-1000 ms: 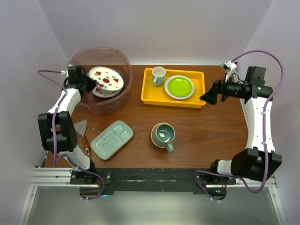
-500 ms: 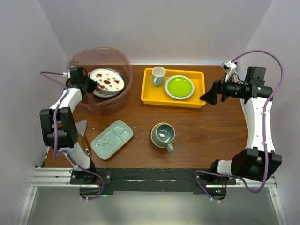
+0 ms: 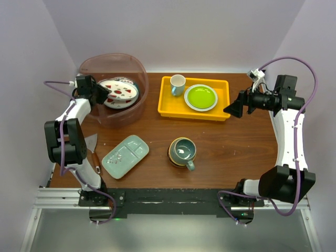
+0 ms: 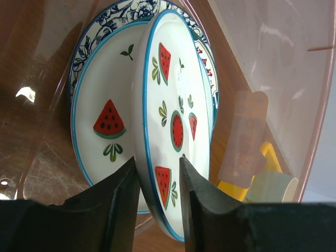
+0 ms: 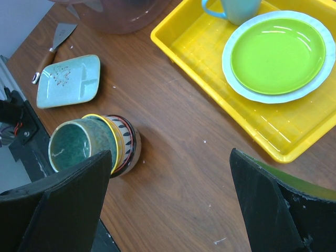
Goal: Place the mixed dishes into the plastic bin
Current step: Place the plate in the plastic bin, then pick up the plate at the center of the board.
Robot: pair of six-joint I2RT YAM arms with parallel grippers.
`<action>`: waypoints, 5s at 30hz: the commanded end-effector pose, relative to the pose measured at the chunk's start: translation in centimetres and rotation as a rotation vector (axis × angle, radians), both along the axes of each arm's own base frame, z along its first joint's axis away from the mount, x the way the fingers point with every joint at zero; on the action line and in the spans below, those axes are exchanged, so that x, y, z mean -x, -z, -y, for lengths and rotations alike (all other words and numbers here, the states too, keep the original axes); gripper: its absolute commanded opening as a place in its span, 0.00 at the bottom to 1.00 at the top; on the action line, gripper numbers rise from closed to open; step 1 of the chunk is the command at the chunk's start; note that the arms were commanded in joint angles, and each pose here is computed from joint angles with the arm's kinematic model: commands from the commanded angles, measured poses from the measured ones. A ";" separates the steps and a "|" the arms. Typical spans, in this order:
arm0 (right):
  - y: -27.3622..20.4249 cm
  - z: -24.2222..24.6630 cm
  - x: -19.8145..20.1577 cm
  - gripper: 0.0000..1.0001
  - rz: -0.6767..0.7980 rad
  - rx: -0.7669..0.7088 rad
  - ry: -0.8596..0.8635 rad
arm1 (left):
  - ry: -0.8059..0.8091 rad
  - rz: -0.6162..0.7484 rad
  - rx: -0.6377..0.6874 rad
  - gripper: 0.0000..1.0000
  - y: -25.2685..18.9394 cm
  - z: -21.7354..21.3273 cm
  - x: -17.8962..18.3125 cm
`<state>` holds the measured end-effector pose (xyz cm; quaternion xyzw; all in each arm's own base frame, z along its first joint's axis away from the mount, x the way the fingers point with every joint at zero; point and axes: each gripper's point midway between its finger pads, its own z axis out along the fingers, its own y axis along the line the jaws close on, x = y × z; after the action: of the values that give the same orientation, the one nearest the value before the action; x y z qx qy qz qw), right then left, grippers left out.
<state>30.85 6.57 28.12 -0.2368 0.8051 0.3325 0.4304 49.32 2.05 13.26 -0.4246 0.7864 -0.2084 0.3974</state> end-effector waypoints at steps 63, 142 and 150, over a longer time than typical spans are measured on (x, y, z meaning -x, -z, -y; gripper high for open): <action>-1.7 -0.7 1.1 0.98 0.074 -0.012 -0.035 | 0.202 0.455 -0.240 1.00 -20.1 2.6 10.9; -2.3 -1.0 1.7 0.98 0.093 -0.002 -0.108 | 0.591 0.740 -0.145 1.00 -27.5 9.7 15.0; -2.3 -1.1 1.7 0.98 0.092 -0.003 -0.111 | 0.594 0.744 -0.143 1.00 -27.7 9.8 15.1</action>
<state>29.14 7.35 29.04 -0.2789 0.7860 0.3419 0.4330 35.11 -7.35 37.44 -0.0813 0.7200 -0.3882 0.5695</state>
